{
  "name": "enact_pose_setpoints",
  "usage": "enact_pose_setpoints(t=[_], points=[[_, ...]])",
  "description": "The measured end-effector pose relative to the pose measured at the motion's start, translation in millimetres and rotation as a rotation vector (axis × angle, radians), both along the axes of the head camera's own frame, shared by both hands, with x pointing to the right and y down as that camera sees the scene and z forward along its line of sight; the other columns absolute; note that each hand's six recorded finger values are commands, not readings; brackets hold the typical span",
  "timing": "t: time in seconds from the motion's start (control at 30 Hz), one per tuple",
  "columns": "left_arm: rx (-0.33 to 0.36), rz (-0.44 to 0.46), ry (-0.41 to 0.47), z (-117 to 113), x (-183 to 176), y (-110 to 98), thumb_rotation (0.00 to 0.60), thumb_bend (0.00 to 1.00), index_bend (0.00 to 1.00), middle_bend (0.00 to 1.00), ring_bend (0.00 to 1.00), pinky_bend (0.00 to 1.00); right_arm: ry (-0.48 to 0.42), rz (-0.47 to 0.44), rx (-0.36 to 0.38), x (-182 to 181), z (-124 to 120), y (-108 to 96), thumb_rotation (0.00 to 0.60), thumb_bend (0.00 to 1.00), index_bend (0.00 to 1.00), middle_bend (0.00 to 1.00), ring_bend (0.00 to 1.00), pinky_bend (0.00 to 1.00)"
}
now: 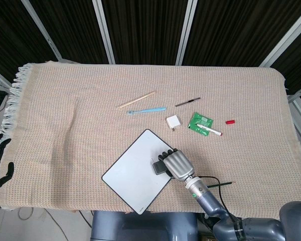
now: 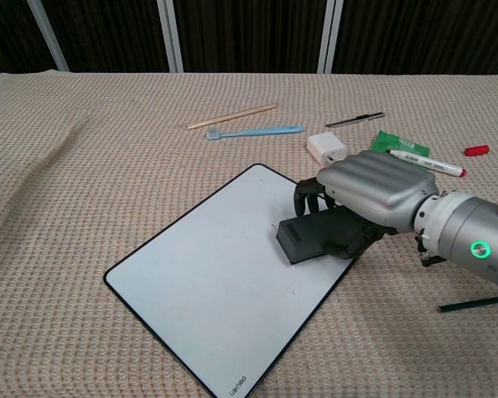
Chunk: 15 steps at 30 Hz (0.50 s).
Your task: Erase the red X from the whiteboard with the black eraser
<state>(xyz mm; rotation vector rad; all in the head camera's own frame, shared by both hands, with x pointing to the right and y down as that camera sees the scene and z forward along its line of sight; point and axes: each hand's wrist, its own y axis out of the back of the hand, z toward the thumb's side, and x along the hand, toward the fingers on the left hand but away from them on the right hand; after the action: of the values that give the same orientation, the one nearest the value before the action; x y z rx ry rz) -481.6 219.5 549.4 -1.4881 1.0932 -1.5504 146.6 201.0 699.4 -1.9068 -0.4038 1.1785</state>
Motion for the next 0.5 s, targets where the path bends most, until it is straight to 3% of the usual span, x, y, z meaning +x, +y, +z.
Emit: enact_pose_setpoints(t=[0.33, 0.5], points=[[0.005, -0.005, 0.001, -1.2, -0.8, -0.2, 0.600, 0.48, 0.12, 0.01, 0.00, 0.00, -0.007, 0.021, 0.062, -18.9, 8.9, -2.3, 0.600, 0.45, 0.48, 0.50, 0.45, 0.47], [0.006, -0.009, 0.002, -1.6, -2.5, -1.8, 0.600, 0.48, 0.12, 0.01, 0.00, 0.00, -0.004, 0.041, 0.059, -34.1, 16.4, -10.7, 0.600, 0.45, 0.48, 0.50, 0.45, 0.47]])
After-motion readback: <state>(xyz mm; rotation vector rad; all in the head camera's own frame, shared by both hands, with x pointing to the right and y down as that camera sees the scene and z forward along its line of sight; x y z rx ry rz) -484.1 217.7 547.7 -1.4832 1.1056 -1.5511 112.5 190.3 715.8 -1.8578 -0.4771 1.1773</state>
